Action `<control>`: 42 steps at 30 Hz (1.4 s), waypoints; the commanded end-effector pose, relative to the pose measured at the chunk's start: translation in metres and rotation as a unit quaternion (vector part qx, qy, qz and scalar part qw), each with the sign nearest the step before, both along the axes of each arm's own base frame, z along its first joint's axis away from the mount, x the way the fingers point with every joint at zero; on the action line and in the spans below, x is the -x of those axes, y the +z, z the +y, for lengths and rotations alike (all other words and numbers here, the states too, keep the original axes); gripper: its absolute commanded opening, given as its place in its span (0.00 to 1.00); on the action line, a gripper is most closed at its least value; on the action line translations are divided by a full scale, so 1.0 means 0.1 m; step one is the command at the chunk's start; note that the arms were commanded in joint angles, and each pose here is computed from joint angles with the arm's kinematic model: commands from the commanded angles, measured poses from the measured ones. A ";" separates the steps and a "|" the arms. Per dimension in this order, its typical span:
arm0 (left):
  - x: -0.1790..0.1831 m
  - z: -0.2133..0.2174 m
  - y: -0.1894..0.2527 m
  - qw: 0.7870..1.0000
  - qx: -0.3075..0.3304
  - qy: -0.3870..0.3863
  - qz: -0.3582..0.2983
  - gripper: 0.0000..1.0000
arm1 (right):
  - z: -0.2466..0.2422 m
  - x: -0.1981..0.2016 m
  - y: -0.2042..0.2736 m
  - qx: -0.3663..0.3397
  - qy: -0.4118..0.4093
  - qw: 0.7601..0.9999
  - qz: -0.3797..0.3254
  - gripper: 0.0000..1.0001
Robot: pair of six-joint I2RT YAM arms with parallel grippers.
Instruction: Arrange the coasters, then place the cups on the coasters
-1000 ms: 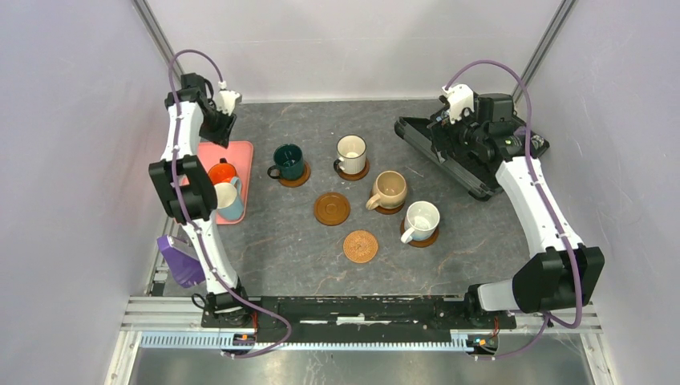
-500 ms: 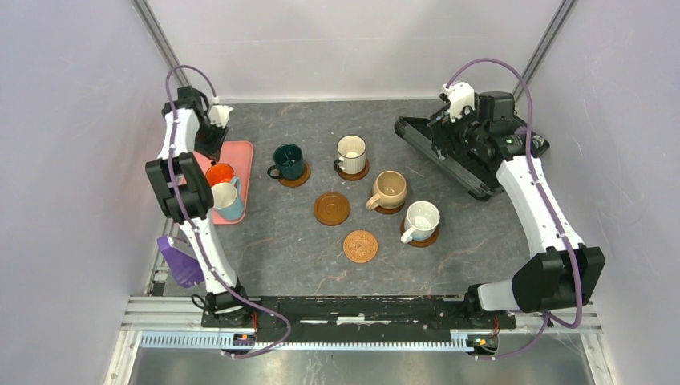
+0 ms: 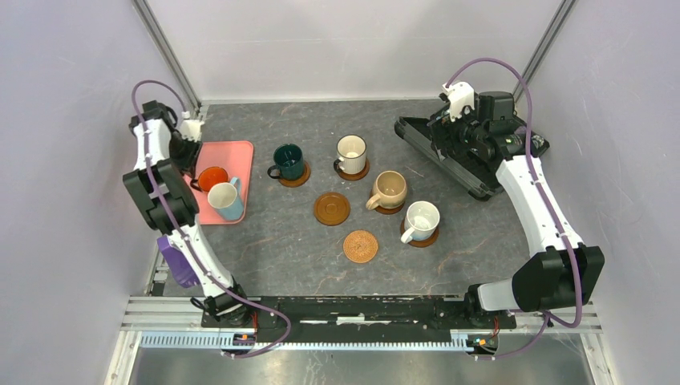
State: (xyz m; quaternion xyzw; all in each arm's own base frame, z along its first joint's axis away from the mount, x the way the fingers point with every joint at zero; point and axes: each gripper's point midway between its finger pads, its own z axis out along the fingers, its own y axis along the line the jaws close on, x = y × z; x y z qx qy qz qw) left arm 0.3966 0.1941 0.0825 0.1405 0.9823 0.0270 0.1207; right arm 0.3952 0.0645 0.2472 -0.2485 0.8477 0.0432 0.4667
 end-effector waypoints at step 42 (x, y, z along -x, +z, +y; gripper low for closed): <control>0.38 -0.19 -0.14 0.858 0.046 -0.508 -0.057 0.89 | 0.01 0.04 -0.04 0.001 0.010 1.000 0.000 0.98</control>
